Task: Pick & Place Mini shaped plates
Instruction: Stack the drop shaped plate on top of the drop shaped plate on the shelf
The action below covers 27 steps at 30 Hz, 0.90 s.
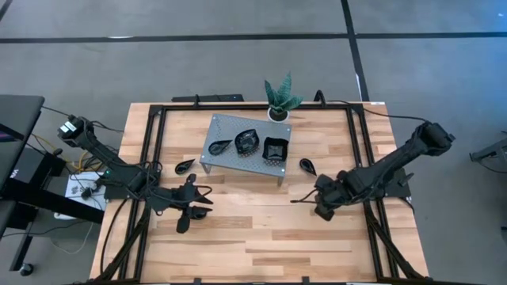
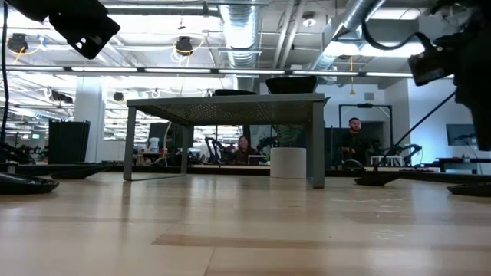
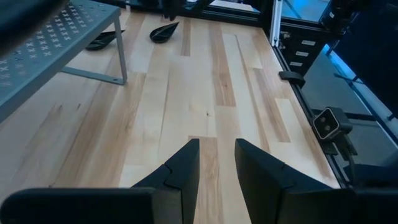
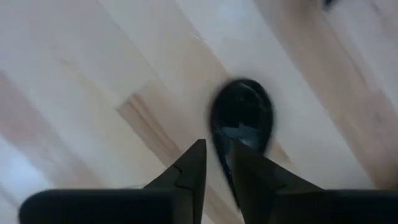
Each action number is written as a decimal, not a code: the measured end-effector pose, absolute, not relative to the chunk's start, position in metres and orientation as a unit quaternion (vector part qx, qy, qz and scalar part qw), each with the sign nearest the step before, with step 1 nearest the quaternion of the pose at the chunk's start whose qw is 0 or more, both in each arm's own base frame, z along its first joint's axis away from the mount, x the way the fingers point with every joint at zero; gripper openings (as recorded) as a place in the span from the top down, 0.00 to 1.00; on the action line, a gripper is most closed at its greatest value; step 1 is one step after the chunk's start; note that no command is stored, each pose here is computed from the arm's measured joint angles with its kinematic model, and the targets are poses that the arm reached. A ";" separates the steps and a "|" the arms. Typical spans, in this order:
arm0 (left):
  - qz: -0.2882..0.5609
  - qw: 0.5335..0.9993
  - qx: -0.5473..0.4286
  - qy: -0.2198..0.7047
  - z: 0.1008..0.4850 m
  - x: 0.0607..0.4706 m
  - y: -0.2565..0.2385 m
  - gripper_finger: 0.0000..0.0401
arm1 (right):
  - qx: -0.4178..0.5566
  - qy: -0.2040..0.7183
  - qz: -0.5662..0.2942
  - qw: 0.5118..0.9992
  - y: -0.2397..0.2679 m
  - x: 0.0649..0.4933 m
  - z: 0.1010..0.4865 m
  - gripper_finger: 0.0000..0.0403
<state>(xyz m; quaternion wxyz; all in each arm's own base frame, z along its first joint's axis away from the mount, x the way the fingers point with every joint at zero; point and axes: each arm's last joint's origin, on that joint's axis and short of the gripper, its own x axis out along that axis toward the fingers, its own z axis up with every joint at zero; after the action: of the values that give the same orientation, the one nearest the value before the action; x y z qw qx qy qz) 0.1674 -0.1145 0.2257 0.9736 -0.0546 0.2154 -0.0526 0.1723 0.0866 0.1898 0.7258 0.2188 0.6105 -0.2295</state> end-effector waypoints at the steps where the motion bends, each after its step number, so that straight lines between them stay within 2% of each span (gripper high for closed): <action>1: -0.052 0.974 -0.055 0.215 0.226 0.167 -0.115 0.74 | 0.226 0.604 -0.224 0.731 0.087 0.175 0.190 0.83; 7: -0.052 0.974 -0.056 0.213 0.226 0.168 -0.115 0.74 | 0.232 0.583 -0.197 0.753 0.089 0.185 0.190 0.76; 23: -0.053 0.975 -0.056 0.209 0.227 0.168 -0.115 0.74 | 0.156 0.661 -0.254 0.689 0.096 0.198 0.139 0.73; 27: -0.054 0.975 -0.057 0.207 0.227 0.168 -0.115 0.74 | 0.135 0.669 -0.241 0.690 0.097 0.199 0.136 0.73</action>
<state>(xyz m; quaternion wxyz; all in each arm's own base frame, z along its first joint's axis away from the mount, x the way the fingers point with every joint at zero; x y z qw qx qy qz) 0.1680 -0.1150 0.2273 0.9752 -0.0565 0.2072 -0.0536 0.1993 0.0968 0.1365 0.6899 0.1353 0.6690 -0.2411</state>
